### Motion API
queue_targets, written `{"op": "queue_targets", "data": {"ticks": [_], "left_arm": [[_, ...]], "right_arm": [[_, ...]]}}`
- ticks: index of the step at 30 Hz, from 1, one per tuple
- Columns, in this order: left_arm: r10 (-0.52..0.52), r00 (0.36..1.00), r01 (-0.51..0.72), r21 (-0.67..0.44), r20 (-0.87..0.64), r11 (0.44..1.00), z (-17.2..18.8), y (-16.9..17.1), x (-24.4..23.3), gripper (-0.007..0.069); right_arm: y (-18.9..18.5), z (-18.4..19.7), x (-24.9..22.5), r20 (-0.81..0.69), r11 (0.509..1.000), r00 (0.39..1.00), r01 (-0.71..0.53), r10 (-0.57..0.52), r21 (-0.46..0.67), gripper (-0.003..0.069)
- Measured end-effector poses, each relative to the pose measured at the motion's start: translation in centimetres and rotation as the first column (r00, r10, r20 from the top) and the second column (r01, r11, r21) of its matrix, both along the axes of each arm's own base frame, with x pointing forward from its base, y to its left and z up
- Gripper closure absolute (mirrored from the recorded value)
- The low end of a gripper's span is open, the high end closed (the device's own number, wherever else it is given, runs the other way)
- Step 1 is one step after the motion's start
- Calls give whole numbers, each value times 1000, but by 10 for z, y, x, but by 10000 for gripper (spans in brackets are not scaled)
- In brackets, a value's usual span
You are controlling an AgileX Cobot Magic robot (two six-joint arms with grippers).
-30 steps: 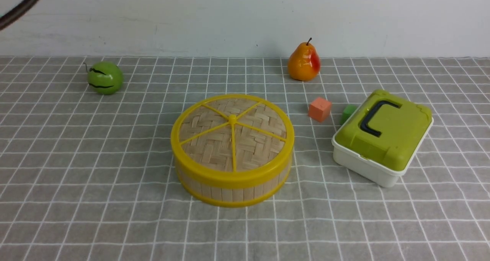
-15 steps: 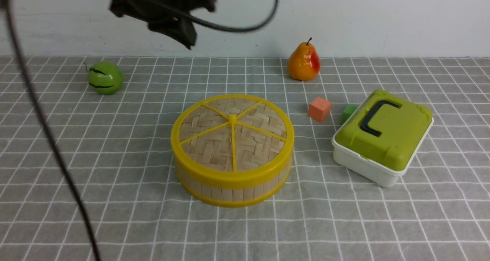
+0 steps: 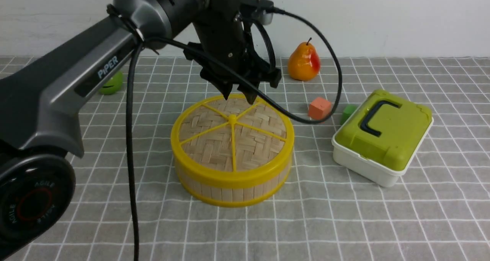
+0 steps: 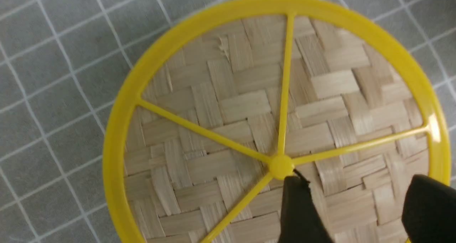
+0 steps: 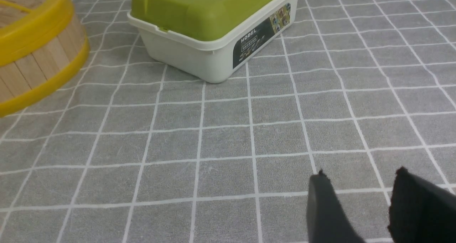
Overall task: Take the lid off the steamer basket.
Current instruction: Use the left arm to lift the lid of the steamer
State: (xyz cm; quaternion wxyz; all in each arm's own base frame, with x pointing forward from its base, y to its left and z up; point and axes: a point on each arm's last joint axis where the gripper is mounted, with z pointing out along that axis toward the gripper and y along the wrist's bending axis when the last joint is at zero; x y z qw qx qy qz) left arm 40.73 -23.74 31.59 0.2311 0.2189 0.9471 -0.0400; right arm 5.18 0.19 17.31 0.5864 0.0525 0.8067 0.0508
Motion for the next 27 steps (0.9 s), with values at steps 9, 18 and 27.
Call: {"op": "queue_targets", "data": {"ticks": [9, 18, 27], "left_arm": [[-9, 1000, 9, 46, 20, 999, -21, 0, 8, 328], [-6, 1000, 8, 92, -19, 996, -53, -4, 19, 370], [54, 999, -53, 89, -5, 995, -52, -3, 20, 519]], "right_arm": [[0, 0, 0, 0, 1000, 1000, 0, 0, 0, 417], [0, 0, 0, 0, 1000, 1000, 0, 0, 0, 417], [0, 0, 0, 0, 1000, 1000, 0, 0, 0, 417]]}}
